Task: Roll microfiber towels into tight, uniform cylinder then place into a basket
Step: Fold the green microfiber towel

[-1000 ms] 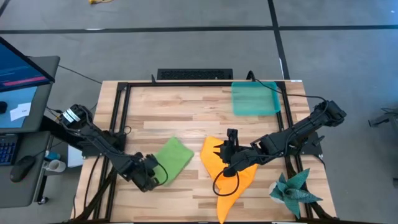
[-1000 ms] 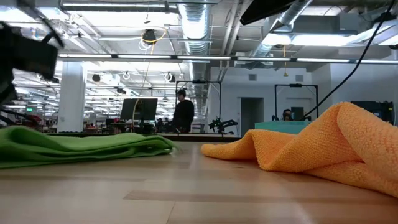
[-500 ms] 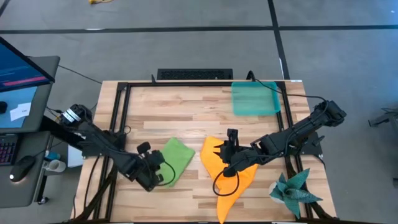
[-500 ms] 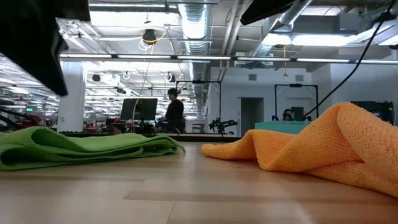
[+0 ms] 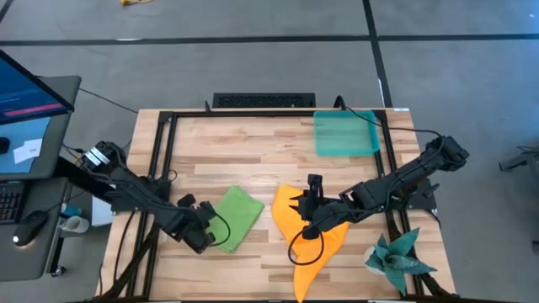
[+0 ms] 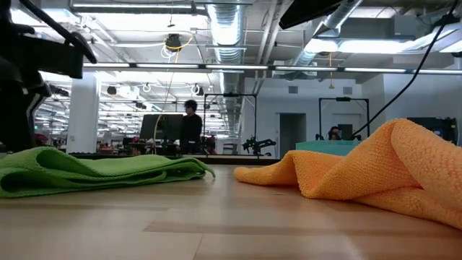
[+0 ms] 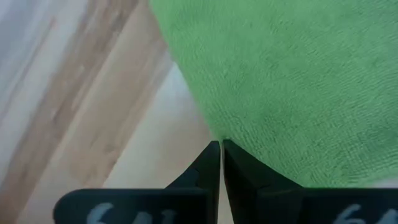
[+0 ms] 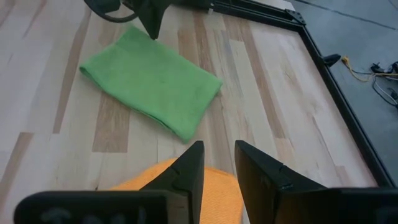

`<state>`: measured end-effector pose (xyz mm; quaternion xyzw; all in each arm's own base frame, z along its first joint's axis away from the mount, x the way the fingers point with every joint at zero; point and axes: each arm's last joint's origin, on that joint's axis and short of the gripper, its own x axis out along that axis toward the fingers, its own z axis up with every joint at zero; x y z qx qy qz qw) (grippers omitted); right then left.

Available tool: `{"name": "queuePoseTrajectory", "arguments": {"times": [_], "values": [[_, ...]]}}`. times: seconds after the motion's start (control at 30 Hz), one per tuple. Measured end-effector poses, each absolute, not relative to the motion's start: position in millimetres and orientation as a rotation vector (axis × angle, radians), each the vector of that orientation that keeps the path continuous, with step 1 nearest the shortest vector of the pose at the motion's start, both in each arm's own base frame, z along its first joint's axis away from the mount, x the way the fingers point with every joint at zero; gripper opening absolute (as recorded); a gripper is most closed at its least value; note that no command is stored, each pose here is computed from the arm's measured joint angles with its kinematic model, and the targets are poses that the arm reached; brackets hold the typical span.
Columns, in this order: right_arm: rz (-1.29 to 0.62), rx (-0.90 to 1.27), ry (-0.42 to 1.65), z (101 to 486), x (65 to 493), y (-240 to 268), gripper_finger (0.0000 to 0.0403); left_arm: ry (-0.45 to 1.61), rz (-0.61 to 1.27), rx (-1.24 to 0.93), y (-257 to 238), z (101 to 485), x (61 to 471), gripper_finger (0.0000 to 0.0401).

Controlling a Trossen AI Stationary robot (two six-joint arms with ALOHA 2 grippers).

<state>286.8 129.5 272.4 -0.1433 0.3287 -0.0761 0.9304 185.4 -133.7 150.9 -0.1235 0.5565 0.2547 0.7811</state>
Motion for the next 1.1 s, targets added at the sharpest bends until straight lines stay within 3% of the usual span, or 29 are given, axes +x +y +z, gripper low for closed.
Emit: {"name": "queuePoseTrajectory", "arguments": {"times": [0.33, 0.57, 0.87, 1.1], "values": [[-0.158, -0.288, 0.673, 272.4, 286.8, 129.5, 0.0111, 1.115, 0.470, -0.220, -144.7, 172.2, 199.0, 0.0008], [-0.157, -0.289, 0.673, 272.4, 286.8, 129.5, 0.0111, 1.240, 0.488, -0.290, -140.0, 156.0, 186.6, 0.0008], [-0.157, -0.288, 0.673, 272.4, 286.8, 129.5, 0.0111, 1.255, 0.431, -0.397, -135.8, 129.5, 176.4, 0.0008], [-0.158, -0.288, 0.673, 272.4, 286.8, 129.3, 0.0111, 1.239, 0.407, -0.491, -152.3, 136.3, 177.3, 0.0008]]}}
